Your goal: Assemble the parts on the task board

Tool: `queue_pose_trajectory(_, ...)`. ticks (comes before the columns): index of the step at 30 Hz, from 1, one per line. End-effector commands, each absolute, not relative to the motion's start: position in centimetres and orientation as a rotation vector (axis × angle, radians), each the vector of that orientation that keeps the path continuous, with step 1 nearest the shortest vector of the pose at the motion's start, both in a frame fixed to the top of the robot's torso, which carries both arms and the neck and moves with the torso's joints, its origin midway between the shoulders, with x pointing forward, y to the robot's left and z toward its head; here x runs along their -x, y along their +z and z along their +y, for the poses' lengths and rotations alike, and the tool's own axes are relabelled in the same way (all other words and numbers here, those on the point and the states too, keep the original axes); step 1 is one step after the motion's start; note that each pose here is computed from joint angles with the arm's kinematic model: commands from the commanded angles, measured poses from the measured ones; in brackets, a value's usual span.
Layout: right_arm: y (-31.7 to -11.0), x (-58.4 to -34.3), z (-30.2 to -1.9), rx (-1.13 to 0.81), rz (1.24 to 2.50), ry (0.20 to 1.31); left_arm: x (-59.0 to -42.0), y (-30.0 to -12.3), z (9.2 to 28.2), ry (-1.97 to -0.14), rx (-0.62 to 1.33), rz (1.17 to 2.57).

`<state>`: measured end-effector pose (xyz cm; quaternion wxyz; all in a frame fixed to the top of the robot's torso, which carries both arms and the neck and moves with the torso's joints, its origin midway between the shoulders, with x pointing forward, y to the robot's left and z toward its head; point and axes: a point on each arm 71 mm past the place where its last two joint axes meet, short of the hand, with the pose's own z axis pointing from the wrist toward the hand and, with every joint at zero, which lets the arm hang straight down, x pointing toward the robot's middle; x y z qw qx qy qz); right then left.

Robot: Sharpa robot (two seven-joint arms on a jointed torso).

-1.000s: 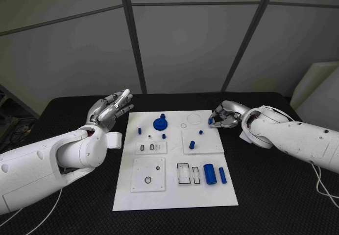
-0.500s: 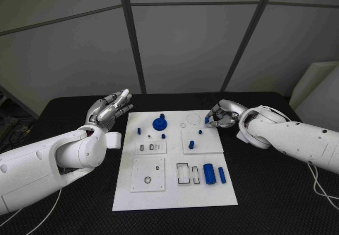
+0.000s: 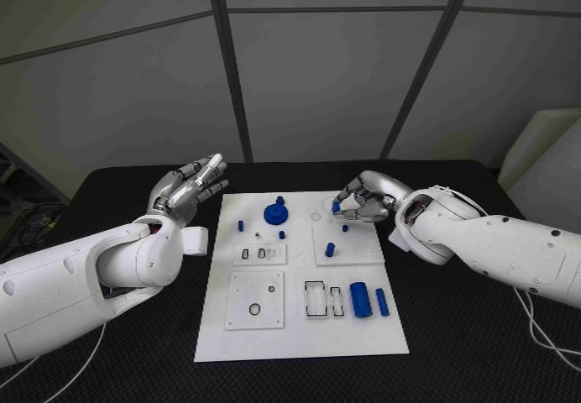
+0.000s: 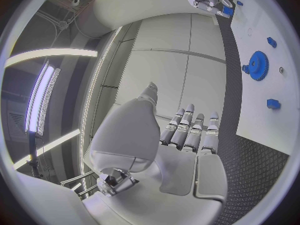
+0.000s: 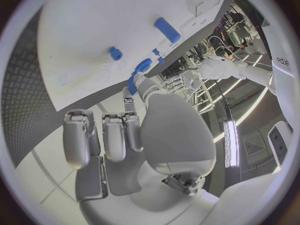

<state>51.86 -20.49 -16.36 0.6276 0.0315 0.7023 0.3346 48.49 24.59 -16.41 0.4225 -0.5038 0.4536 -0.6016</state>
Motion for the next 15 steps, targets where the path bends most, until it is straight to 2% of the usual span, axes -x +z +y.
queue_pose_trajectory(1,-15.9,-51.5,-18.3,-0.072,1.587,0.771,-48.6,-16.3,24.6,-1.513,1.252,1.133)
queue_pose_trajectory(10,-16.2,-50.0,-12.2,0.026,1.612,0.821,-48.8,-16.3,24.7,-1.508,1.253,1.132)
queue_pose_trajectory(15,-16.7,-49.3,-9.8,0.057,1.634,0.825,-48.8,-16.4,24.7,-1.508,1.254,1.133)
